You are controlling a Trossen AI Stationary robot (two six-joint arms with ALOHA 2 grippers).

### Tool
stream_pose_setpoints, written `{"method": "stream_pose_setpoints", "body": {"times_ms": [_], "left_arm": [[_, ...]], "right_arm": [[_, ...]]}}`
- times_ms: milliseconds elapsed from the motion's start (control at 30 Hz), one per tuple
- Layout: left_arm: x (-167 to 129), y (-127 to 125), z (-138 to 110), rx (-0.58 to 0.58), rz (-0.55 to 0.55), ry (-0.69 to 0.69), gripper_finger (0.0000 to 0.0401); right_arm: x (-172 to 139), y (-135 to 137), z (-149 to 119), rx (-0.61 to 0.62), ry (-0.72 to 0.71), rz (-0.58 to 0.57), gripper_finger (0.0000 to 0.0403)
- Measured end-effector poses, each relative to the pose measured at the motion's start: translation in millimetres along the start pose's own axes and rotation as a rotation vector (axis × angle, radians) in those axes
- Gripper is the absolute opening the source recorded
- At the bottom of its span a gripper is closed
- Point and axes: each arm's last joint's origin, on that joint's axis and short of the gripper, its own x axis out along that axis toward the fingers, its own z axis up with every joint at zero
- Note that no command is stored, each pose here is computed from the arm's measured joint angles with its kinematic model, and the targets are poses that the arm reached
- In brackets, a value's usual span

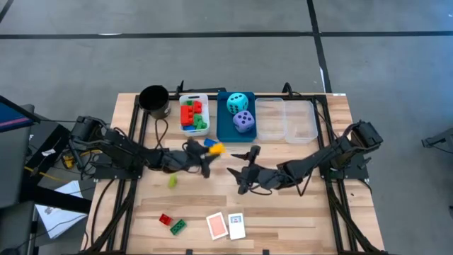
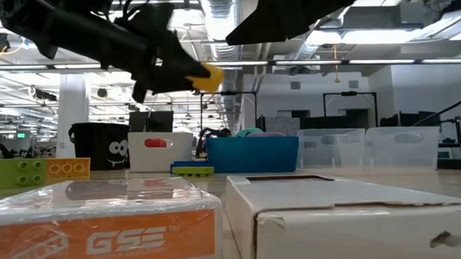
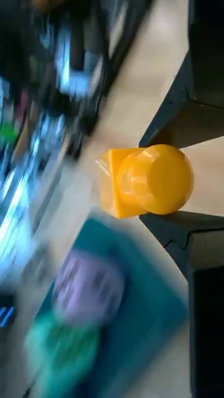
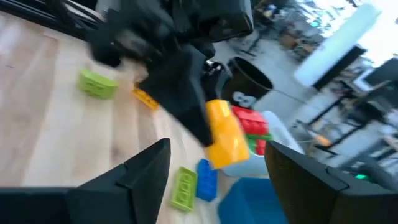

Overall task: Pick & Place Toys
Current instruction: Put the large yellow game piece into the white bin

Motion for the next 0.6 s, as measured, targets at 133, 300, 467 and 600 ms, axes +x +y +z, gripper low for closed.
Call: {"method": "stream_pose_setpoints", "body": {"times_ms": [133, 300, 467, 600], "left_arm": [[7, 19, 6, 0.137, 0.274, -0.078, 0.0133], [16, 46, 10, 0.219, 0.493, -0.063, 0.0132], [23, 75, 9, 0.278, 0.625, 0.029, 0.0134], [26, 97, 11, 0.302, 0.732, 0.080, 0.0166]], "right_arm": [[-6, 5, 1, 0.004, -0.005, 0.000, 0.0255], [-12, 11, 1, 0.062, 0.001, 0.028, 0.0255], [-19, 18, -1, 0.102, 0.018, 0.056, 0.0255], [-23, 23, -3, 0.137, 0.029, 0.072, 0.0256]]}}
